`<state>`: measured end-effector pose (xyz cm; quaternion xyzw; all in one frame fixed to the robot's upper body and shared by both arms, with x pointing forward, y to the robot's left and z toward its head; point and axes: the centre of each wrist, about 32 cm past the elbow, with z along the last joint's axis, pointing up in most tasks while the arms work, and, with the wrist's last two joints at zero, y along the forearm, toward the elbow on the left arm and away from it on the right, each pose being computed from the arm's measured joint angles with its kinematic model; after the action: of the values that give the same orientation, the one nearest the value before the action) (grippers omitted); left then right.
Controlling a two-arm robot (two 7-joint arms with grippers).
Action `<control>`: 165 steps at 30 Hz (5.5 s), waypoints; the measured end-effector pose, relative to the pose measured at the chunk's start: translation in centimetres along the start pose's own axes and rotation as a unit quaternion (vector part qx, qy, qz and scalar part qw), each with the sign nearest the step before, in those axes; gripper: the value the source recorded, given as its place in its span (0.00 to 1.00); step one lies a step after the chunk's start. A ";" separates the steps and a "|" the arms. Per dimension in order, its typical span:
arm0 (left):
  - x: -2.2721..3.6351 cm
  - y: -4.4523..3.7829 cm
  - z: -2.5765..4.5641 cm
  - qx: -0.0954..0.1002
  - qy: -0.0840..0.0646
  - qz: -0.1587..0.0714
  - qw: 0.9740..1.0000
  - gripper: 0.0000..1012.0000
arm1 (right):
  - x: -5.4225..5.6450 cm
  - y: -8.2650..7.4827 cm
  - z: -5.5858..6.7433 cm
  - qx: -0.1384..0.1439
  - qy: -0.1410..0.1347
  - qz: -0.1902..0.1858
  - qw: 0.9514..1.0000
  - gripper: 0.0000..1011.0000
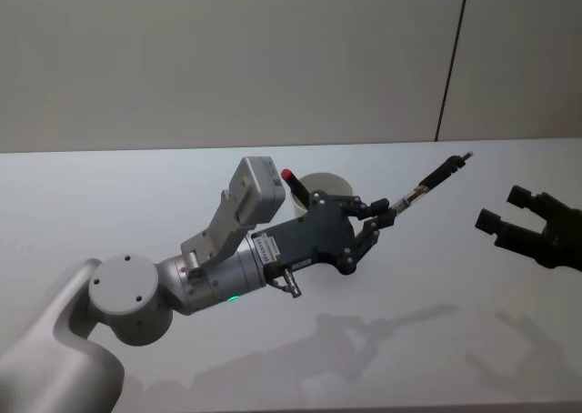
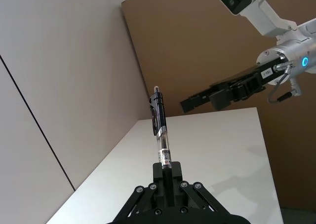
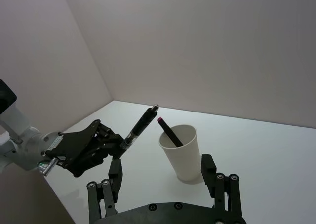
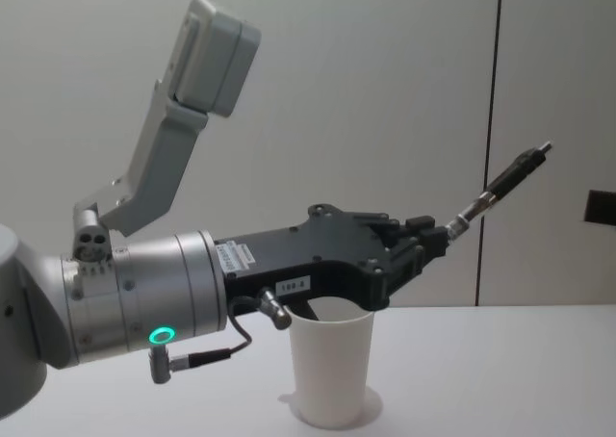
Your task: Place the pen into the pen holder.
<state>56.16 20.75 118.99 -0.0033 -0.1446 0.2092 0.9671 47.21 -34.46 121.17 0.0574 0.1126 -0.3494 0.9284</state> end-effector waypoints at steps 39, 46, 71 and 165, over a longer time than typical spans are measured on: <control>0.00 0.00 0.00 0.000 0.000 0.000 1.000 0.11 | -4.6 4.1 -0.5 0.021 0.065 -0.046 0.997 0.99; 0.00 0.00 0.00 0.000 0.000 0.000 1.000 0.11 | -5.1 5.0 -0.5 0.015 0.087 -0.054 0.995 0.99; 0.00 0.00 0.00 0.000 0.000 0.000 1.000 0.11 | -6.6 7.3 -0.2 0.021 0.161 -0.084 0.983 0.99; 0.00 0.00 0.01 -0.001 0.000 0.000 1.000 0.12 | -7.1 6.9 0.6 0.062 0.259 -0.076 0.961 0.13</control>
<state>56.16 20.75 119.00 -0.0044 -0.1445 0.2093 0.9671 46.64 -24.87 123.72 0.1944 0.3316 -0.3982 0.8329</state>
